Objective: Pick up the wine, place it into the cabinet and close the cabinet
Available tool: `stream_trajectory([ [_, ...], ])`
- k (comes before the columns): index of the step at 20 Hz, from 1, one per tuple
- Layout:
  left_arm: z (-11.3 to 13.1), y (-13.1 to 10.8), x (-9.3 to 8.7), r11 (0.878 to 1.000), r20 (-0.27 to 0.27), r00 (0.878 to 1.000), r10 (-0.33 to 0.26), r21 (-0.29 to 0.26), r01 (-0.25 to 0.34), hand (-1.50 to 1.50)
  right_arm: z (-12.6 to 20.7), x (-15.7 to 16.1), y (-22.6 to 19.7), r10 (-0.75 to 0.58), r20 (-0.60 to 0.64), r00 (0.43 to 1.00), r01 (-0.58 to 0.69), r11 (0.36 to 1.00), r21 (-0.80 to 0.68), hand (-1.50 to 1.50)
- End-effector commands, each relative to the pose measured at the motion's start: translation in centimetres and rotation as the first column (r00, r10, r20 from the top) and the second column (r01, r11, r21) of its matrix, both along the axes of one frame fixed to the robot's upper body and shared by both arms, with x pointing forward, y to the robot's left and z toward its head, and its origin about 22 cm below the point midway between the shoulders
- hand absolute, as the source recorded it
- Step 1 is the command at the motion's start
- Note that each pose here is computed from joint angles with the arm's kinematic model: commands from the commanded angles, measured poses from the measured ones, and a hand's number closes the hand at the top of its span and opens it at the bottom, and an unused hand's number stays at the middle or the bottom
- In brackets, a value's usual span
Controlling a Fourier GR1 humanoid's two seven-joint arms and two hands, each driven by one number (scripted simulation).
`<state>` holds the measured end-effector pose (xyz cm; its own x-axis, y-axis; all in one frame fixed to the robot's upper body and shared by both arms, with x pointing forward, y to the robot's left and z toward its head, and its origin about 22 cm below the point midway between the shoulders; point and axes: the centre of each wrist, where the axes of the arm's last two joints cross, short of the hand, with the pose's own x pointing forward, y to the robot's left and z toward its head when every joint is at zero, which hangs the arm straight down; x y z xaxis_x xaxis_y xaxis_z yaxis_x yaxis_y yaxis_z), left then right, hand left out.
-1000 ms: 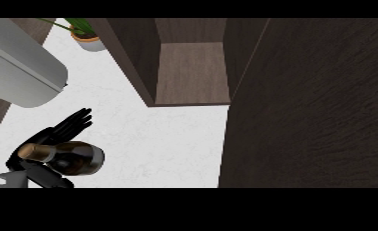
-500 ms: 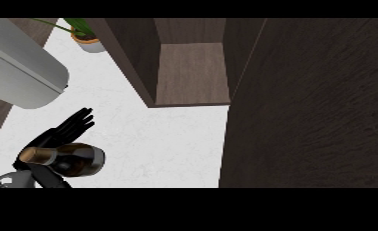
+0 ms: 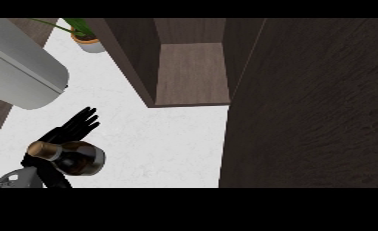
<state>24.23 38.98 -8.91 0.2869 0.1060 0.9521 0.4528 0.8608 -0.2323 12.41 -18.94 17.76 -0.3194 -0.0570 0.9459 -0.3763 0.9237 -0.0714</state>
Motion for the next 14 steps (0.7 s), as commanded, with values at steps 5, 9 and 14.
stream_trajectory([
  [5, -2.1, -3.9, -0.3, 0.983, 0.055, 0.996, -0.067, -0.170, 0.076, 1.50, 3.3, -4.0, -2.0, 0.014, 0.065, 0.998, -0.017, 0.999, 0.047, -1.50],
  [9, -1.6, -2.9, -0.4, 0.978, 0.036, 0.995, -0.098, -0.180, 0.103, 1.50, 2.9, -4.3, -1.5, 0.021, 0.038, 0.999, -0.023, 0.999, 0.049, -1.50],
  [14, -1.7, -4.0, -0.9, 0.986, 0.110, 0.991, -0.082, -0.135, 0.096, 1.50, 3.0, -3.9, -1.8, 0.026, 0.051, 0.998, -0.028, 0.999, 0.038, -1.50],
])
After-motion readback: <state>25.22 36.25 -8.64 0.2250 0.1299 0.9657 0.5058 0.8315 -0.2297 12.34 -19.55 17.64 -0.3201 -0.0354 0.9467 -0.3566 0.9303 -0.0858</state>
